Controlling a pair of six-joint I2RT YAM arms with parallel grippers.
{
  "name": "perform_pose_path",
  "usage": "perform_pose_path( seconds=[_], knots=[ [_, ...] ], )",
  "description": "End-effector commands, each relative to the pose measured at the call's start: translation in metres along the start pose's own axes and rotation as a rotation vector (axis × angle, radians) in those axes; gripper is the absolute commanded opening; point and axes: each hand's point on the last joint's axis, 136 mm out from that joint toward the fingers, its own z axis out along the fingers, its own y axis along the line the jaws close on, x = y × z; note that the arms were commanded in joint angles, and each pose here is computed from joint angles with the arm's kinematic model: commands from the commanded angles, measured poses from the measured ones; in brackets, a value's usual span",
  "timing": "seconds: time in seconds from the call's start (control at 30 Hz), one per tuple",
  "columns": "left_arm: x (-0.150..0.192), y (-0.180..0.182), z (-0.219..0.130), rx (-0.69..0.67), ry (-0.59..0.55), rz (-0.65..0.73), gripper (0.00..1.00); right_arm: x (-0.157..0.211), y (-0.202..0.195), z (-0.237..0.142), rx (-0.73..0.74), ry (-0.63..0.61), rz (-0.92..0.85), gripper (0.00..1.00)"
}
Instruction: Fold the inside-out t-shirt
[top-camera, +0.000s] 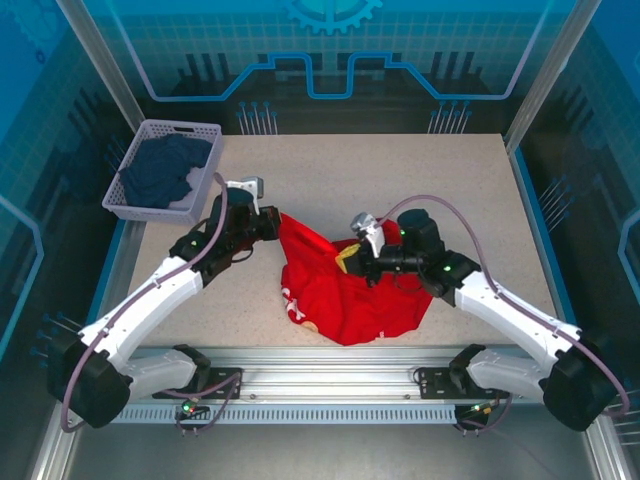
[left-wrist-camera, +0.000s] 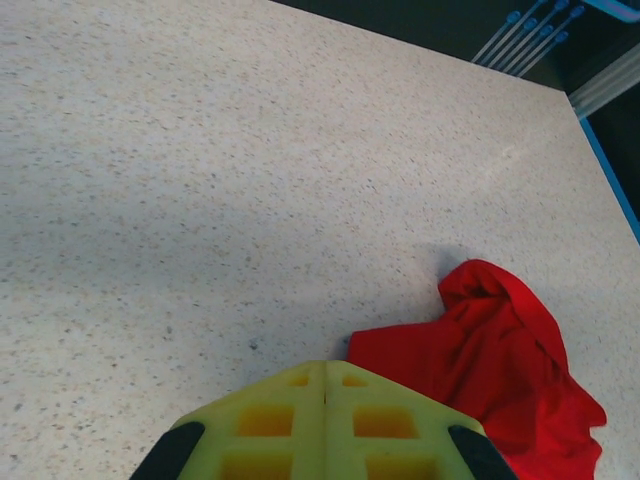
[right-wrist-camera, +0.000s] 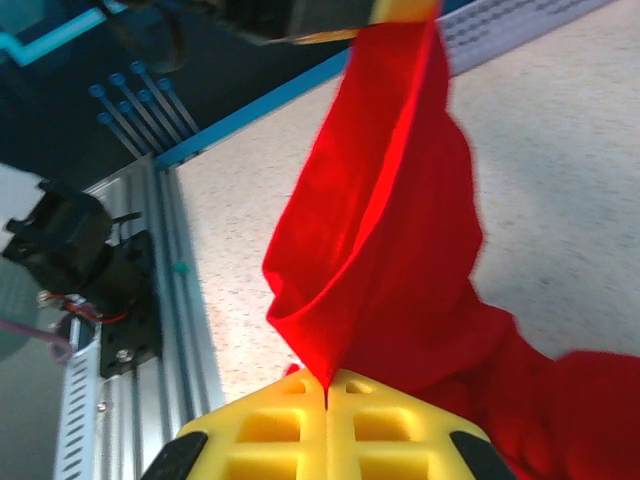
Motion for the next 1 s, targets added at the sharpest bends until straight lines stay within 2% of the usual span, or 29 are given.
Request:
perform_pose_path(
  seconds=[0.0,0.13,0.17,0.23,0.27,0.33,0.37,0.47,0.57,0.63,0.67,0.73,0.8,0.87,0.97],
  knots=[
    [-0.001,0.024,-0.013,-0.059,-0.034,-0.055,0.00,-0.010,0.029,0.022,-0.089,0.013,-0.067,0.00],
    [0.028,0.063,-0.031,-0.168,-0.017,-0.080,0.00,0.005,0.065,0.067,-0.213,0.075,-0.060,0.00],
    [0.040,0.076,-0.036,-0.206,-0.010,-0.097,0.00,0.018,0.073,0.081,-0.238,0.111,-0.053,0.00],
    [0.066,0.099,-0.043,-0.263,0.001,-0.147,0.00,0.021,0.089,0.103,-0.291,0.129,-0.053,0.00],
    [0.079,0.110,-0.046,-0.284,0.001,-0.183,0.09,0.029,0.095,0.115,-0.319,0.151,-0.040,0.00],
    [0.097,0.127,-0.052,-0.319,-0.014,-0.231,0.35,0.041,0.107,0.131,-0.365,0.192,-0.031,0.02],
    [0.100,0.136,-0.057,-0.350,-0.037,-0.250,0.42,0.046,0.110,0.135,-0.377,0.220,-0.031,0.11],
    [0.092,0.151,-0.073,-0.416,-0.134,-0.257,0.53,0.041,0.105,0.127,-0.351,0.244,-0.075,0.29],
    [0.073,0.151,-0.079,-0.430,-0.212,-0.223,0.62,0.026,0.078,0.101,-0.272,0.236,-0.099,0.36],
    [0.058,0.127,-0.063,-0.326,-0.208,-0.184,0.64,0.013,0.042,0.082,-0.159,0.204,-0.074,0.39],
    [0.055,0.110,-0.048,-0.250,-0.173,-0.164,0.65,0.007,0.010,0.071,-0.049,0.193,-0.029,0.41],
    [0.056,0.076,-0.013,-0.109,-0.064,-0.139,0.67,0.003,-0.057,0.048,0.187,0.185,0.105,0.47],
    [0.065,0.049,0.021,-0.014,0.074,-0.125,0.70,0.019,-0.128,0.016,0.480,0.236,0.238,0.53],
    [0.076,0.038,0.054,0.004,0.197,-0.111,0.73,0.045,-0.182,-0.019,0.743,0.338,0.289,0.57],
    [0.089,0.030,0.089,0.010,0.342,-0.096,0.76,0.067,-0.219,-0.033,0.874,0.413,0.339,0.67]
  ],
)
